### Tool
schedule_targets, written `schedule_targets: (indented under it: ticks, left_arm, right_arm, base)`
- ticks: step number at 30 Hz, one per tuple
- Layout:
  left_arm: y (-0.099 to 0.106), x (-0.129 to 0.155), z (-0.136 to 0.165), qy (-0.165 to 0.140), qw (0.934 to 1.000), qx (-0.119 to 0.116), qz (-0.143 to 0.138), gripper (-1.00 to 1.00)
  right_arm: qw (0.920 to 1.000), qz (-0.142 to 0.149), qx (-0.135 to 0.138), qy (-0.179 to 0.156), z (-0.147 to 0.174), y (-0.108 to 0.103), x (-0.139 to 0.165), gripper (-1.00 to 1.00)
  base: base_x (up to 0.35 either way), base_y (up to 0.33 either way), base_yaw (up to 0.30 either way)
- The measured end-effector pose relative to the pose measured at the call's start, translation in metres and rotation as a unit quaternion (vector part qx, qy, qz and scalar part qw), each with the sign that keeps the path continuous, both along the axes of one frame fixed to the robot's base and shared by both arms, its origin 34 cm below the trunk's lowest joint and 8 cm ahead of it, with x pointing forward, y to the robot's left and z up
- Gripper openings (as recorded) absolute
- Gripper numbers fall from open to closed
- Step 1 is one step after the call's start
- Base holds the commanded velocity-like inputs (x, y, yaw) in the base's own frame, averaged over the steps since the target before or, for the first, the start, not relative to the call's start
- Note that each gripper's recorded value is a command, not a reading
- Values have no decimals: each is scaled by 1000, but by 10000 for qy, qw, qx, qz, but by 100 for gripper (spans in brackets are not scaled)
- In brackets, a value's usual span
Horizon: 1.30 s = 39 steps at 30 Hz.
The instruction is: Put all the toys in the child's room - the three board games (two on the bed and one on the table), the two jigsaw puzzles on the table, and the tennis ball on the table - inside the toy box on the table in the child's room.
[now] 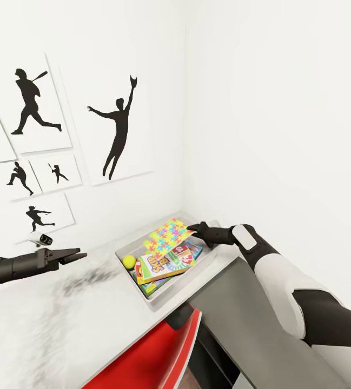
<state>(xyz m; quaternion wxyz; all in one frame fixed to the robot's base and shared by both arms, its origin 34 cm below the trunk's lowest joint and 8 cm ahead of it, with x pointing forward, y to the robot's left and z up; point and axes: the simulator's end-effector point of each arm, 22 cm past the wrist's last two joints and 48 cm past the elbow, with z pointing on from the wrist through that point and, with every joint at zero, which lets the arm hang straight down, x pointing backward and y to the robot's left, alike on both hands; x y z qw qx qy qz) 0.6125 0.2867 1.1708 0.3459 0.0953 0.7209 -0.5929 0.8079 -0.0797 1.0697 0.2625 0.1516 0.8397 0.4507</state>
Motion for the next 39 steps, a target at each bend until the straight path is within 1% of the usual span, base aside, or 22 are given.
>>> schedule_targets:
  ticks: [1, 5, 8, 10, 13, 18, 31, 35, 39]
  left_arm:
    - [-1, -3, 7, -54, 9998, -157, -74, 100]
    - [1, -3, 8, -27, 9996, -268, -55, 100]
    - [8, -1, 4, 80, 9991, -416, 45, 100]
    - [17, 2, 4, 126, 9982, -560, 159, 100]
    - [26, 4, 7, 114, 9971, -694, 286, 100]
    - [29, 5, 8, 104, 9966, -744, 339, 100]
    - [29, 8, -1, 197, 9964, -745, 346, 100]
    - [29, 9, -4, 229, 9964, -743, 348, 100]
    - [29, 10, -8, 259, 9963, -742, 345, 100]
  right_arm:
    - [10000, -8, 0, -5, 0, 0, 0, -100]
    - [10000, -20, -7, 7, -2, -1, 0, -100]
    - [10000, -17, -14, 10, -3, 0, -1, -100]
    - [10000, -16, -19, 11, -4, -1, -1, -100]
    - [10000, -12, -16, 13, -4, 0, -1, -100]
    - [10000, -11, -17, 15, -5, 0, -2, -100]
    - [10000, -16, -11, 98, -17, 0, -1, -100]
    - [9999, -13, 41, 106, -20, 0, 0, -100]
    - [9998, 0, 168, 45, -19, 2, 1, -100]
  base:
    - [0, 0, 0]
    - [0, 0, 0]
    - [0, 0, 0]
    - [0, 0, 0]
    - [0, 0, 0]
    - [0, 0, 0]
    - [0, 0, 0]
    - [0, 0, 0]
    - [0, 0, 0]
